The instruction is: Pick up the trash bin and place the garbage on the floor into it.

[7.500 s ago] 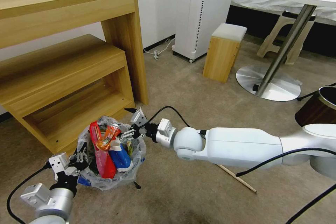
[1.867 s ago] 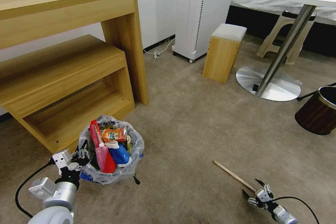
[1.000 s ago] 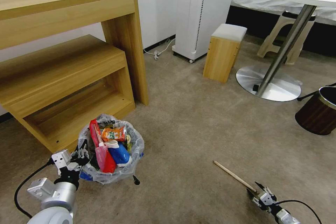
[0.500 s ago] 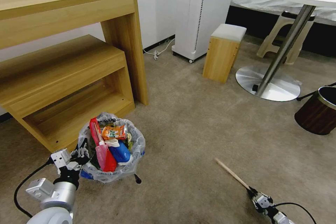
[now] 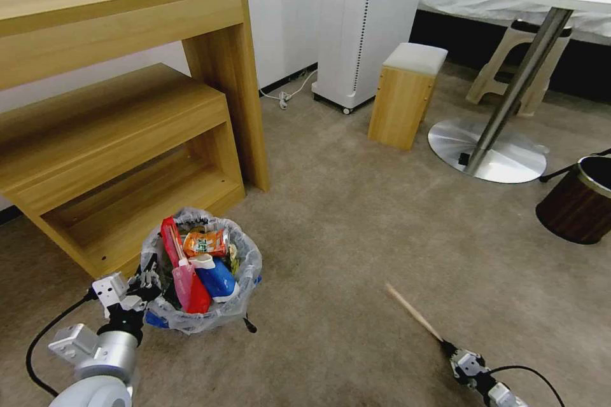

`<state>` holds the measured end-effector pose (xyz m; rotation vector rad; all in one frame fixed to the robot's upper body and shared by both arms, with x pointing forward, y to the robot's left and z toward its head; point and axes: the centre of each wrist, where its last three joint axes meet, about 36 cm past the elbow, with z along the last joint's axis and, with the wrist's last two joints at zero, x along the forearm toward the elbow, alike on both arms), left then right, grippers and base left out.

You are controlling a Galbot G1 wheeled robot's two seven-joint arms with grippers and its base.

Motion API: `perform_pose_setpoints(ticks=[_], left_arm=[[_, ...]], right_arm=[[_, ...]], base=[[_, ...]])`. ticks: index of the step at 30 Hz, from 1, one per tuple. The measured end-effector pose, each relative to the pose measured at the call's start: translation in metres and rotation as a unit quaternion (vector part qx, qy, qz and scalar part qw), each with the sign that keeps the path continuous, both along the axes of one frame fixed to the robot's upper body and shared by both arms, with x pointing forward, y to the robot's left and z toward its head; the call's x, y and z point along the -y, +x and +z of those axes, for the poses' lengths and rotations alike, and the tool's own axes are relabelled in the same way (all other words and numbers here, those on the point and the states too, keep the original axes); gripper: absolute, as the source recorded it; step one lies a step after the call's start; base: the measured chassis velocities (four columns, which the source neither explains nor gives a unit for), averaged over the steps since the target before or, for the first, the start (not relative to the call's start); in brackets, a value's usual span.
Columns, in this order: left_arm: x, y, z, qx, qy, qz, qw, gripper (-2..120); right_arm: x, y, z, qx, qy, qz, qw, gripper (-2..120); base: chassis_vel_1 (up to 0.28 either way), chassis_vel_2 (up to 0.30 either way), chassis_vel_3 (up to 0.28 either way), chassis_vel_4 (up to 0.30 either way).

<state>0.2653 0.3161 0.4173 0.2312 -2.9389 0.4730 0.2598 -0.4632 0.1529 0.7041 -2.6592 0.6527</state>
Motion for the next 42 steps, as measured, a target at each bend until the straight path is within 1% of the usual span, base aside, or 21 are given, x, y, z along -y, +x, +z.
perform_pose_setpoints(ticks=[3, 4, 7, 8, 12, 14, 15, 16, 19, 20, 23, 24, 27, 28, 31, 32, 35, 36, 38, 39, 42], left_arm=[[-0.001, 0.002, -0.002, -0.001, 0.001, 0.000, 1.0000, 3], [-0.001, 0.002, -0.002, -0.001, 0.001, 0.000, 1.0000, 3], [-0.002, 0.002, -0.007, -0.009, 0.005, 0.001, 0.9999, 3], [-0.002, 0.002, -0.007, -0.009, 0.005, 0.001, 0.9999, 3], [-0.002, 0.001, -0.009, -0.015, 0.007, 0.000, 0.9999, 3], [-0.002, -0.001, -0.009, -0.018, 0.010, -0.001, 0.9998, 3], [-0.002, -0.002, -0.007, -0.019, 0.013, -0.003, 0.9997, 3], [-0.002, -0.002, -0.007, -0.019, 0.013, -0.003, 0.9997, 3], [0.000, -0.004, 0.000, -0.016, 0.017, -0.007, 0.9997, 3], [0.000, -0.004, 0.000, -0.016, 0.017, -0.007, 0.9997, 3], [0.004, 0.000, 0.005, -0.011, 0.018, -0.016, 0.9997, 3], [0.004, 0.000, 0.005, -0.011, 0.018, -0.016, 0.9997, 3], [0.007, 0.000, 0.006, -0.011, 0.018, -0.018, 0.9996, 3], [0.007, 0.000, 0.006, -0.011, 0.018, -0.018, 0.9996, 3], [0.010, -0.002, 0.010, -0.009, 0.019, -0.020, 0.9996, 3], [0.010, -0.002, 0.010, -0.009, 0.019, -0.020, 0.9996, 3], [0.012, -0.006, 0.016, -0.005, 0.019, -0.022, 0.9996, 3], [0.012, -0.006, 0.016, -0.005, 0.019, -0.022, 0.9996, 3], [0.013, -0.008, 0.019, -0.003, 0.018, -0.019, 0.9997, 3], [0.013, -0.008, 0.019, -0.003, 0.018, -0.019, 0.9997, 3], [0.014, -0.011, 0.022, 0.001, 0.017, -0.017, 0.9997, 3]], right_arm=[[-0.020, 0.022, 0.018, 0.047, 0.074, 0.053, 0.995, 0], [-0.020, 0.022, 0.018, 0.047, 0.074, 0.053, 0.995, 0], [-0.043, 0.044, 0.053, 0.088, 0.120, 0.084, 0.985, 0], [-0.043, 0.044, 0.053, 0.088, 0.120, 0.084, 0.985, 0], [-0.058, 0.074, 0.097, 0.125, 0.138, 0.122, 0.975, 0], [-0.066, 0.097, 0.129, 0.147, 0.148, 0.147, 0.967, 0], [-0.077, 0.116, 0.159, 0.162, 0.160, 0.169, 0.959, 0], [-0.077, 0.116, 0.159, 0.162, 0.160, 0.169, 0.959, 0], [-0.106, 0.149, 0.220, 0.171, 0.184, 0.211, 0.945, 0], [-0.106, 0.149, 0.220, 0.171, 0.184, 0.211, 0.945, 0], [-0.127, 0.182, 0.273, 0.192, 0.196, 0.238, 0.932, 0], [-0.127, 0.182, 0.273, 0.192, 0.196, 0.238, 0.932, 0], [-0.163, 0.197, 0.287, 0.189, 0.225, 0.262, 0.919, 0], [-0.163, 0.197, 0.287, 0.189, 0.225, 0.262, 0.919, 0], [-0.204, 0.201, 0.281, 0.173, 0.257, 0.298, 0.903, 0], [-0.204, 0.201, 0.281, 0.173, 0.257, 0.298, 0.903, 0], [-0.247, 0.217, 0.279, 0.169, 0.269, 0.347, 0.882, 0], [-0.247, 0.217, 0.279, 0.169, 0.269, 0.347, 0.882, 0], [-0.278, 0.221, 0.273, 0.156, 0.274, 0.382, 0.869, 0], [-0.278, 0.221, 0.273, 0.156, 0.274, 0.382, 0.869, 0], [-0.316, 0.215, 0.262, 0.129, 0.281, 0.415, 0.856, 0]], base=[[0.000, 0.000, 0.000, 0.000], [0.000, 0.000, 0.000, 0.000], [0.000, 0.000, 0.000, 0.000], [0.000, 0.000, 0.000, 0.000], [0.000, 0.000, 0.000, 0.000], [0.000, 0.000, 0.000, 0.000], [0.000, 0.000, 0.000, 0.000], [0.000, 0.000, 0.000, 0.000], [0.000, 0.000, 0.000, 0.000], [0.000, 0.000, 0.000, 0.000], [0.000, 0.000, 0.000, 0.000], [0.000, 0.000, 0.000, 0.000], [0.000, 0.000, 0.000, 0.000], [0.000, 0.000, 0.000, 0.000], [0.000, 0.000, 0.000, 0.000], [0.000, 0.000, 0.000, 0.000], [0.000, 0.000, 0.000, 0.000], [0.000, 0.000, 0.000, 0.000], [0.000, 0.000, 0.000, 0.000], [0.000, 0.000, 0.000, 0.000], [0.000, 0.000, 0.000, 0.000]])
